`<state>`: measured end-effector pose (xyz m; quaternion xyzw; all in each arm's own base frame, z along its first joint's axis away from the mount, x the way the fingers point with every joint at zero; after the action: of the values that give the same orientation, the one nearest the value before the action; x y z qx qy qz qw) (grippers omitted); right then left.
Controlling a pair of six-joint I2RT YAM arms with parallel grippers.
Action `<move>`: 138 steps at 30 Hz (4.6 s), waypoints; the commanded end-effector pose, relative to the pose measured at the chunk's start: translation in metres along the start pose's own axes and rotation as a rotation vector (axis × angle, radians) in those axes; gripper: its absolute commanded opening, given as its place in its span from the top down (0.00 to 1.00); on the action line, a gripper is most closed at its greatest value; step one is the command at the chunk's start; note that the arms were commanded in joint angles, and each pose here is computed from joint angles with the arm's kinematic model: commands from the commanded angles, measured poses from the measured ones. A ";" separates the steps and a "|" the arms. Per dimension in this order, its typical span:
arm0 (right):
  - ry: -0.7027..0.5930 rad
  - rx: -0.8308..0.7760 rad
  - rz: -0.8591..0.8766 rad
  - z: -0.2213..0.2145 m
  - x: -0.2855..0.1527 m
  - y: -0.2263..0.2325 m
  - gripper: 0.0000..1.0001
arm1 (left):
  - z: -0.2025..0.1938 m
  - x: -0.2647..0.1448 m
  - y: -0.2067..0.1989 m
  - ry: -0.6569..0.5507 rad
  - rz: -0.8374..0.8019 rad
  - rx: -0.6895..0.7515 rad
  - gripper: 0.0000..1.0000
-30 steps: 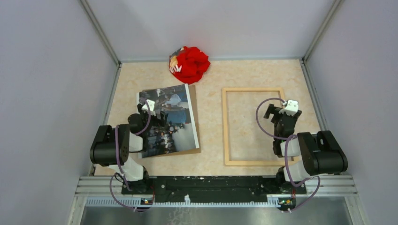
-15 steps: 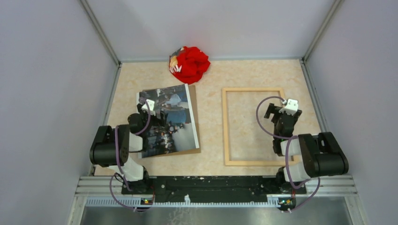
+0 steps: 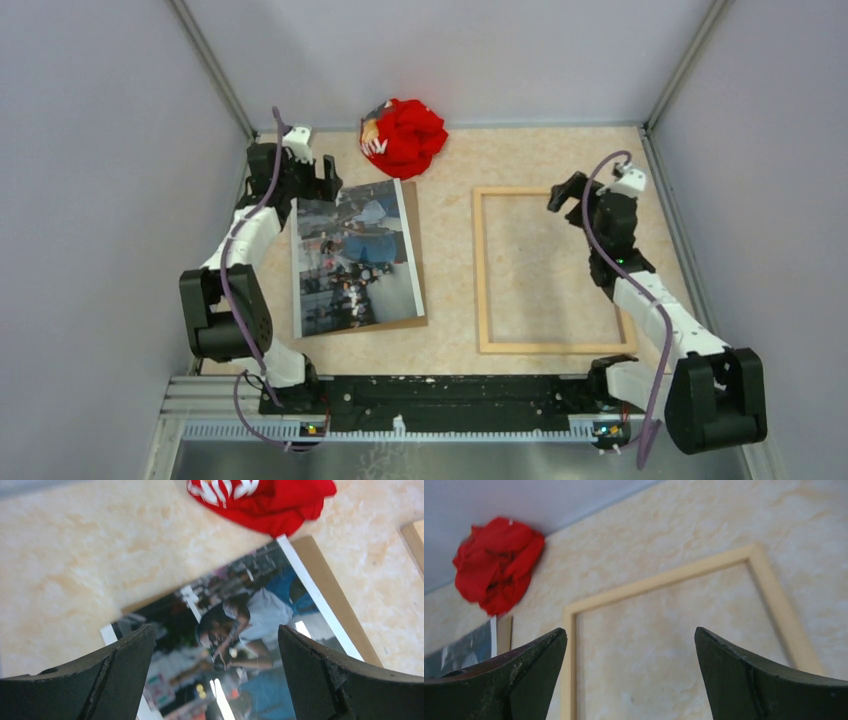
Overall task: Put the photo into the frame
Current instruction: Turn over the photo frame at the center of the board.
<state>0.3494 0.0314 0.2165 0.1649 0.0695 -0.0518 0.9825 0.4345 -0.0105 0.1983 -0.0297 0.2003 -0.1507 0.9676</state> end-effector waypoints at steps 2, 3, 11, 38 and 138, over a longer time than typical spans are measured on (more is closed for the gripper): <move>0.298 0.007 0.149 -0.050 -0.019 0.060 0.01 | -0.060 -0.016 -0.010 0.348 -0.061 -0.143 0.01; 0.338 0.030 0.190 -0.055 -0.021 0.067 0.01 | -0.061 -0.017 -0.011 0.364 -0.067 -0.146 0.01; 0.603 -0.332 0.072 -0.109 -0.026 0.112 0.01 | -0.065 -0.025 -0.011 0.409 -0.057 -0.154 0.01; 0.793 -0.528 -0.045 -0.229 -0.053 0.143 0.61 | -0.068 -0.052 -0.018 0.460 -0.046 -0.134 0.02; 0.920 0.070 0.588 0.052 -0.092 0.241 0.43 | 0.101 0.009 -0.222 0.019 -0.421 0.083 0.02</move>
<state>0.2945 0.2673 0.3819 0.2679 0.4114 0.3504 0.7976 0.4137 -0.2234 0.3047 -0.0314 0.2108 -0.3621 0.9074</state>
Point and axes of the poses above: each gripper's point midway between its finger pads, its own x axis out along the fingers, its own y axis along the line the jaws close on, z = x × y, the point moved 3 cm from there along -x, back along the fingers, and after that the axes turned 5 degrees about -x, right-handed, at the moved point
